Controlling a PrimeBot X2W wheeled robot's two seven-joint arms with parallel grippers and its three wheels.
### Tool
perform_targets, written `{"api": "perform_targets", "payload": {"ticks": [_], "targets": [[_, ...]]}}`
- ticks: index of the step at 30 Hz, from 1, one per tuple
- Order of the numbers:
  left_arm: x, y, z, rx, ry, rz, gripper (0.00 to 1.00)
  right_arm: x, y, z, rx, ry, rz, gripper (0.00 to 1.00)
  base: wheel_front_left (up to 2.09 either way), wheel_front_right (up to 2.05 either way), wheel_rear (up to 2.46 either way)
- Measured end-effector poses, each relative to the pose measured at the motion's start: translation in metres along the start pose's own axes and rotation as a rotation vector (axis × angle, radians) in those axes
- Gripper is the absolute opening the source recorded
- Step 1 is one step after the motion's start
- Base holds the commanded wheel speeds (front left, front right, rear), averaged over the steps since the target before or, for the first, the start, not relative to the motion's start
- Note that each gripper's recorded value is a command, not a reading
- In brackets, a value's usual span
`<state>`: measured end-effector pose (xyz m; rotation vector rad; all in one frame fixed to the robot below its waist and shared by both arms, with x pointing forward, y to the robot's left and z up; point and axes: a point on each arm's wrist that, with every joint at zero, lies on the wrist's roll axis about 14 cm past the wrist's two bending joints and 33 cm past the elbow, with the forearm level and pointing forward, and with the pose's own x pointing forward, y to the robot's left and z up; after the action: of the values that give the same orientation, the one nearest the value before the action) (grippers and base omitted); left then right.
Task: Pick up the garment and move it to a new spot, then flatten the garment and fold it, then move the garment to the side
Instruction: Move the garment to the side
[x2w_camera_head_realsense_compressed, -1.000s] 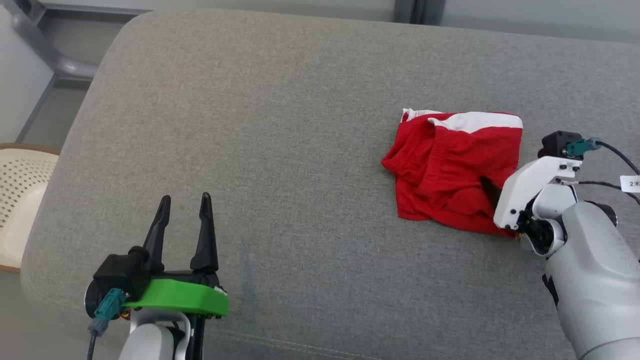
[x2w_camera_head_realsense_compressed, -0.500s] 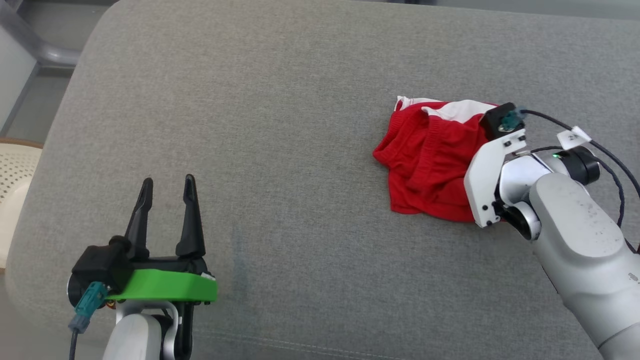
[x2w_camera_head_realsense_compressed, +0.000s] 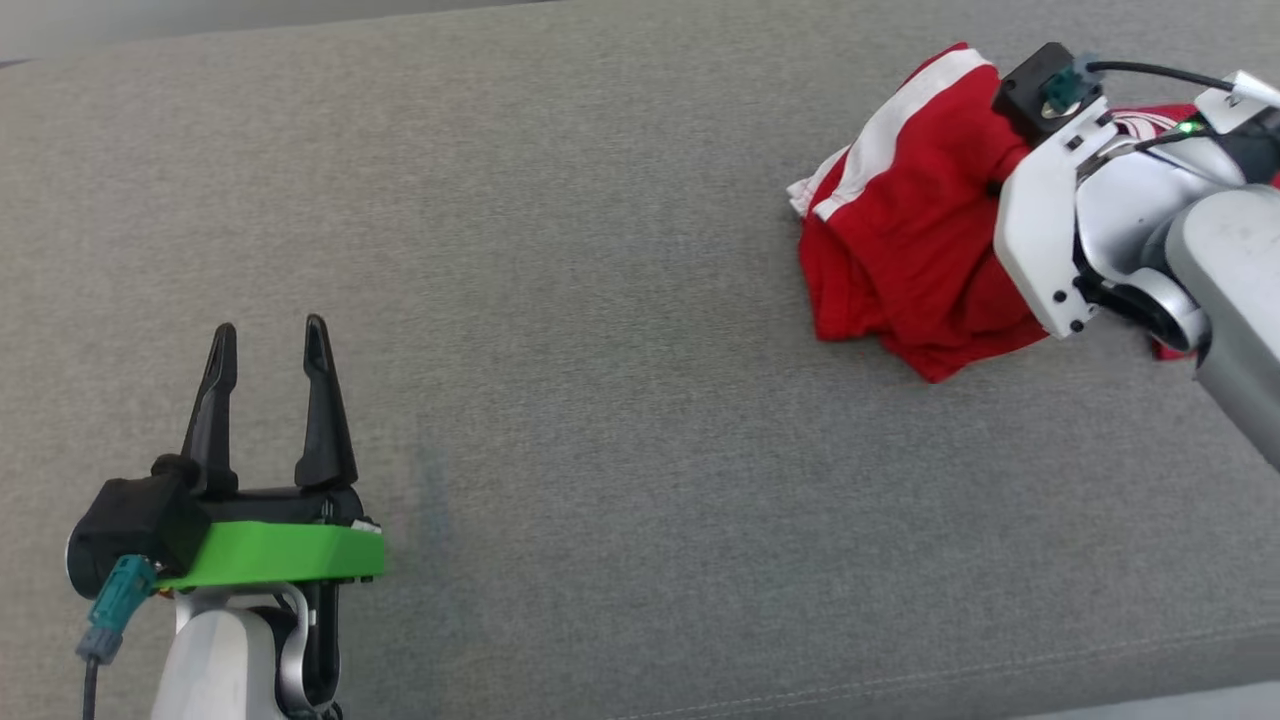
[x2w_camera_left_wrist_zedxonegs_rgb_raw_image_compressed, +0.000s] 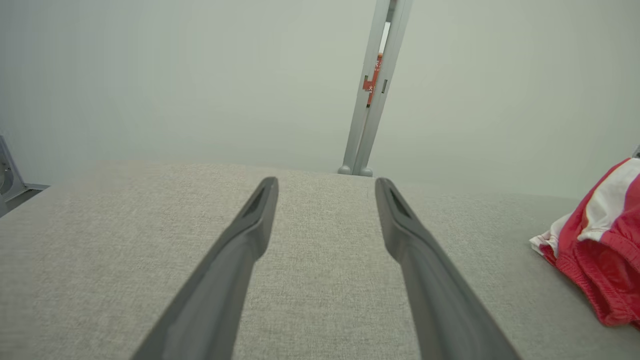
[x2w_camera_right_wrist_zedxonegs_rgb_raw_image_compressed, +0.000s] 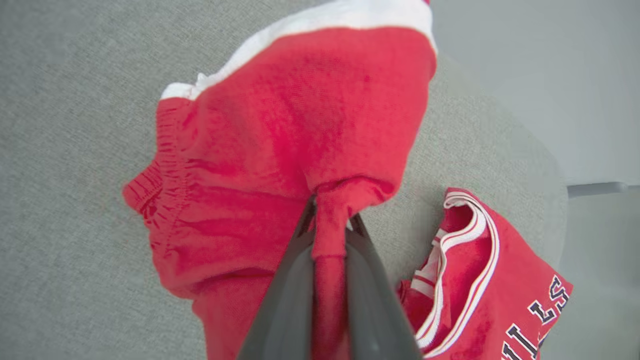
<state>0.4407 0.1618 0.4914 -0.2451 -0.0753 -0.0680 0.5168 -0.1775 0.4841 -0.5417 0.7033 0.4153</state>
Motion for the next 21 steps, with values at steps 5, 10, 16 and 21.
{"api": "perform_targets", "payload": {"ticks": [5, 10, 16, 21], "targets": [[0.027, -0.038, -0.007, -0.008, -0.007, -0.122, 1.00, -0.020, -0.053, -0.034, 0.080, 0.034, -0.122, 0.00, 0.00, 0.00, 0.00], [0.043, -0.066, -0.028, -0.009, 0.020, -0.207, 1.00, -0.030, -0.099, -0.066, 0.137, 0.051, -0.239, 0.00, 0.00, 0.00, 0.00], [0.055, -0.076, -0.058, -0.015, 0.071, -0.247, 1.00, -0.021, -0.134, -0.109, 0.195, 0.096, -0.336, 0.00, 0.00, 0.00, 0.00], [0.062, -0.074, -0.072, -0.007, 0.084, -0.259, 1.00, -0.014, -0.161, -0.139, 0.211, 0.135, -0.417, 0.00, 0.00, 0.00, 0.00]]}}
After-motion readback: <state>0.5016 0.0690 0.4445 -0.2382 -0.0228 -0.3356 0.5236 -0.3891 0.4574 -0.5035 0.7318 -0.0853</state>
